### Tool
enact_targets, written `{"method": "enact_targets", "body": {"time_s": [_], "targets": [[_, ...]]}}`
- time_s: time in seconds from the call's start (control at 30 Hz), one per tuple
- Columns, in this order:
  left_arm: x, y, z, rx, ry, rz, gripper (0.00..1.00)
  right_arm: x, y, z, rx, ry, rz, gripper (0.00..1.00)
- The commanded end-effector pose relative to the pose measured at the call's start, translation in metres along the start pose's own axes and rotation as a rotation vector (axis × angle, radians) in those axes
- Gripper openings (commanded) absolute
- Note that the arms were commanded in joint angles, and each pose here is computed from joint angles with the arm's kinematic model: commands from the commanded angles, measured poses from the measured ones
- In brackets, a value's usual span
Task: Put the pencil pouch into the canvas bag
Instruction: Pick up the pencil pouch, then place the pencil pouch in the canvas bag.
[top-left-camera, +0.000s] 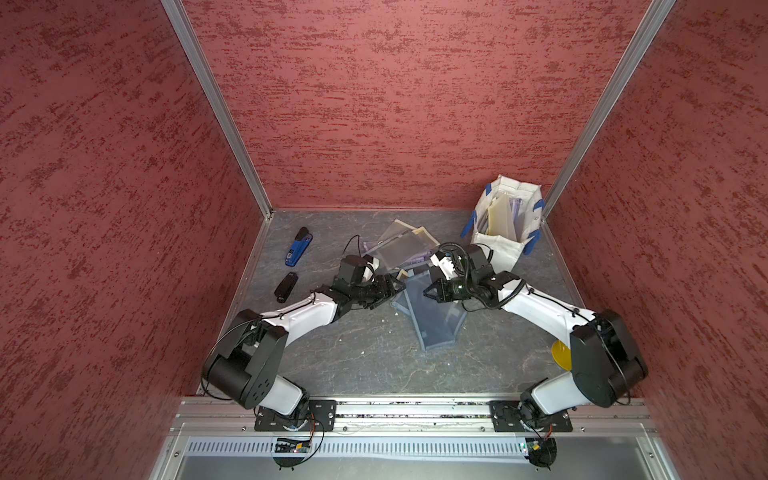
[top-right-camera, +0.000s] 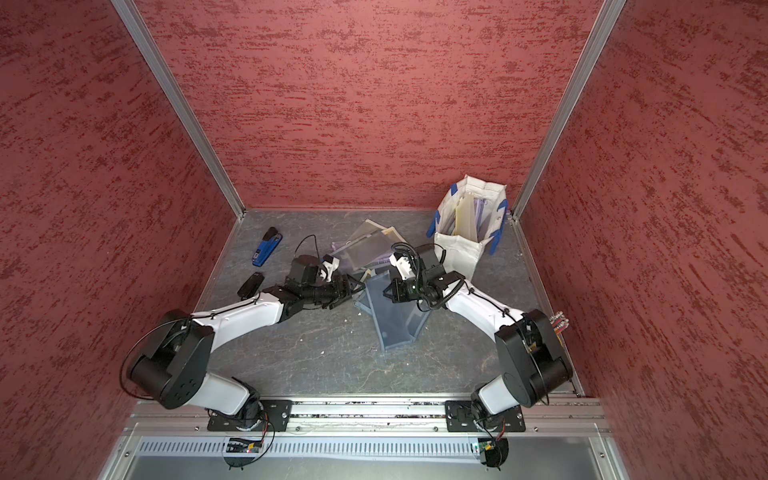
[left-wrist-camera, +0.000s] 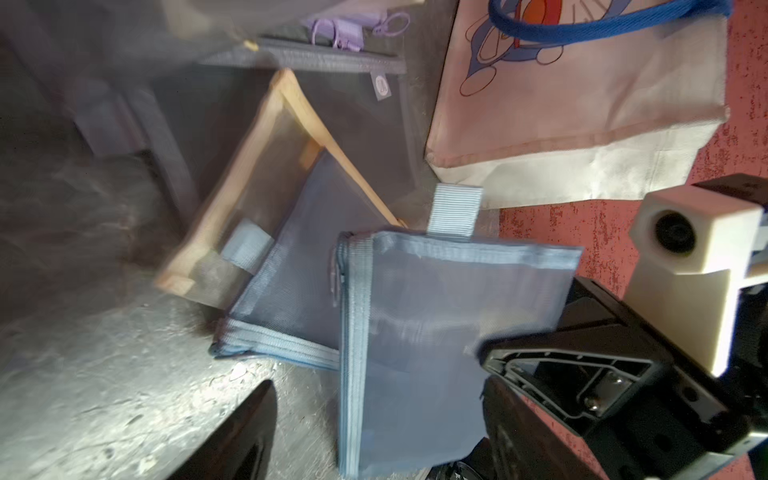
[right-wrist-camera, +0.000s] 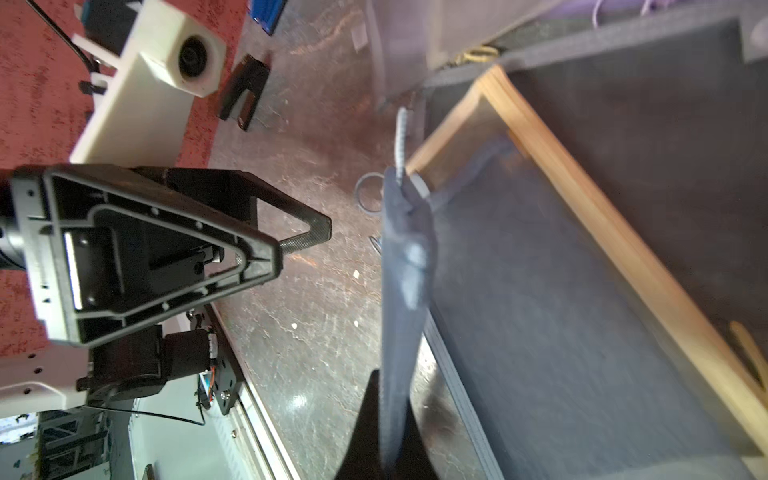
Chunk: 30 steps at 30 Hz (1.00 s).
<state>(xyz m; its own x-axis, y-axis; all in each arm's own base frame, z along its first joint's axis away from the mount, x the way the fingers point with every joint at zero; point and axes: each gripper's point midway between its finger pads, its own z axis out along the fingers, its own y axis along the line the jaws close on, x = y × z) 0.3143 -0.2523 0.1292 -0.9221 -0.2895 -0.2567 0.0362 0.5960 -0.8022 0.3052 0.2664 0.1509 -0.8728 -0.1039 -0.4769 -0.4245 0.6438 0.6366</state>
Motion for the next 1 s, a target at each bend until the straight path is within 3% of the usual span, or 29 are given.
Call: {"method": "enact_targets", "body": {"time_s": [0.0,0.3,0.67,0.8,0.97], "targets": [[-0.009,-0.011,-0.023,-0.054,-0.013,0.118,0.83,-0.034,0.027,-0.024,0.007,-0.066,-0.062,0.0],[-0.033,-0.058,-0.064,-0.085,-0.099,0.276,0.99,-0.137,0.043,-0.078,0.137,-0.199,-0.078,0.0],[-0.027,-0.12,-0.065,-0.092,-0.095,0.501,0.99,-0.262,0.005,-0.179,0.386,-0.438,-0.001,0.0],[-0.021,-0.146,-0.057,-0.069,-0.084,0.597,1.0,-0.287,-0.015,-0.216,0.444,-0.532,0.015,0.0],[-0.025,-0.184,-0.048,-0.006,-0.109,0.671,0.99,-0.29,-0.042,-0.251,0.524,-0.589,0.033,0.0]]}}
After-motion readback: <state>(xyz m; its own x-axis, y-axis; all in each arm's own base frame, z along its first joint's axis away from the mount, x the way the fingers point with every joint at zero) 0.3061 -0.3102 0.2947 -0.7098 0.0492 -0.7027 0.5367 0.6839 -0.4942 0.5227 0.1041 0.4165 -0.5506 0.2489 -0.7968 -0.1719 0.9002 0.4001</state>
